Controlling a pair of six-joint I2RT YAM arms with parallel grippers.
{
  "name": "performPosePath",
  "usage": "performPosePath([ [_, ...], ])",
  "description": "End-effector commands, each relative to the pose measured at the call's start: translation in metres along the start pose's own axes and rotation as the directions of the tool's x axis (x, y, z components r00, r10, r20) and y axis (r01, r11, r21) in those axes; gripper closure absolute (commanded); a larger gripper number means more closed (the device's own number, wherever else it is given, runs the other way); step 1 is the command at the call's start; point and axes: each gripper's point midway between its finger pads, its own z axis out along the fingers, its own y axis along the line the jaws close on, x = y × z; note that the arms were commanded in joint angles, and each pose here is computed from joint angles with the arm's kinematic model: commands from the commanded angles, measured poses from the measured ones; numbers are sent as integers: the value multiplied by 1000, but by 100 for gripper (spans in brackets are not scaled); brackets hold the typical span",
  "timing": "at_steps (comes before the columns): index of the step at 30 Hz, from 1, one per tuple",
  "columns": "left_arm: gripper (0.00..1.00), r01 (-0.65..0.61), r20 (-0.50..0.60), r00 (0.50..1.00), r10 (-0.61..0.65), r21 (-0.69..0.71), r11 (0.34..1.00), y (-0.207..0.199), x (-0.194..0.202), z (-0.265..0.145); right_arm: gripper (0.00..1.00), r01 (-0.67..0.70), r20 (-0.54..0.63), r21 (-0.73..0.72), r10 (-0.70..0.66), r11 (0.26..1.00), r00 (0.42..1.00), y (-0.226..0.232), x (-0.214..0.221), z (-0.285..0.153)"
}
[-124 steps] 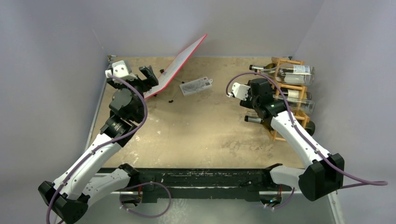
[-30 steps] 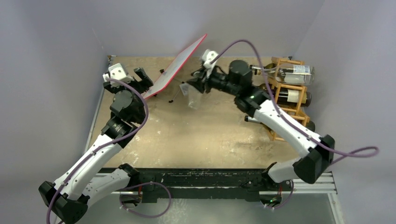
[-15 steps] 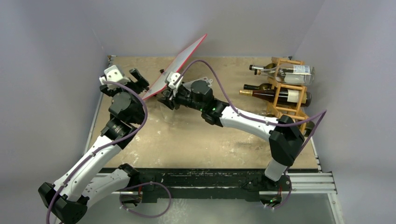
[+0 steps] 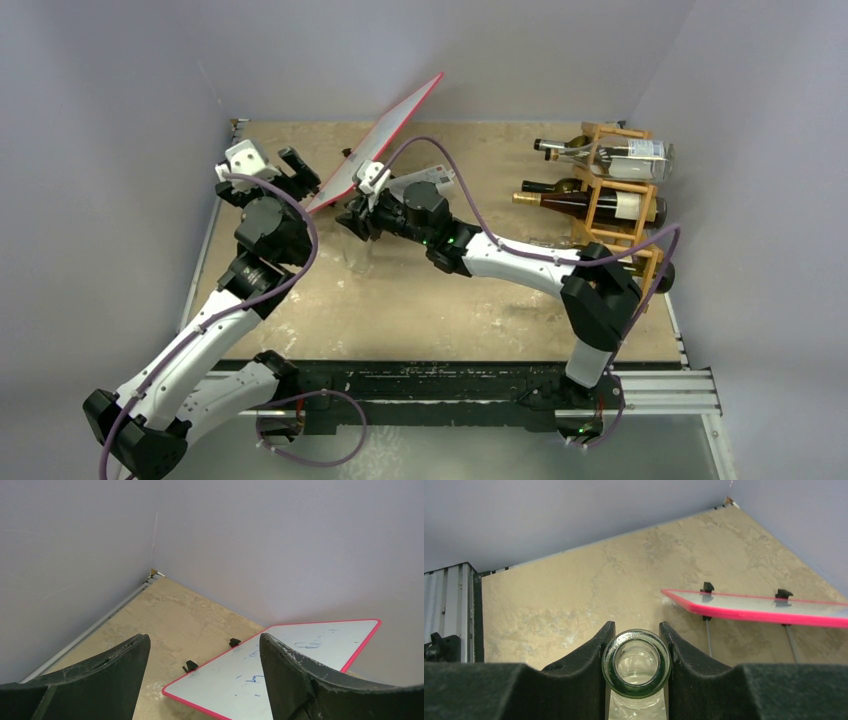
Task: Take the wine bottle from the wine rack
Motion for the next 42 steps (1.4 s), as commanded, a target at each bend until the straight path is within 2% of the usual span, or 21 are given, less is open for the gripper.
performPosePath([
  [1,21,27,22,999,-27,1,1000,-2,-6,0,100,-30,116,18,27,999,993,-1,-43,7],
  [15,21,26,19,999,-27,5,1000,-3,-5,1,100,-47,-23,29,48,998,999,1,-4,19],
  [20,21,26,20,999,-26,5,1000,-3,-6,1,76,-44,-27,43,45,998,999,1,-3,19],
  [26,22,27,23,999,-27,-1,1000,-1,-7,0,41,-41,-46,54,44,998,998,2,0,19],
  [36,22,33,31,999,-33,-6,999,2,-10,-1,36,-13,-43,65,15,998,999,2,-28,8],
  [42,22,43,37,998,-43,-4,999,3,-14,-3,34,17,-39,74,-14,997,999,3,-57,-24],
])
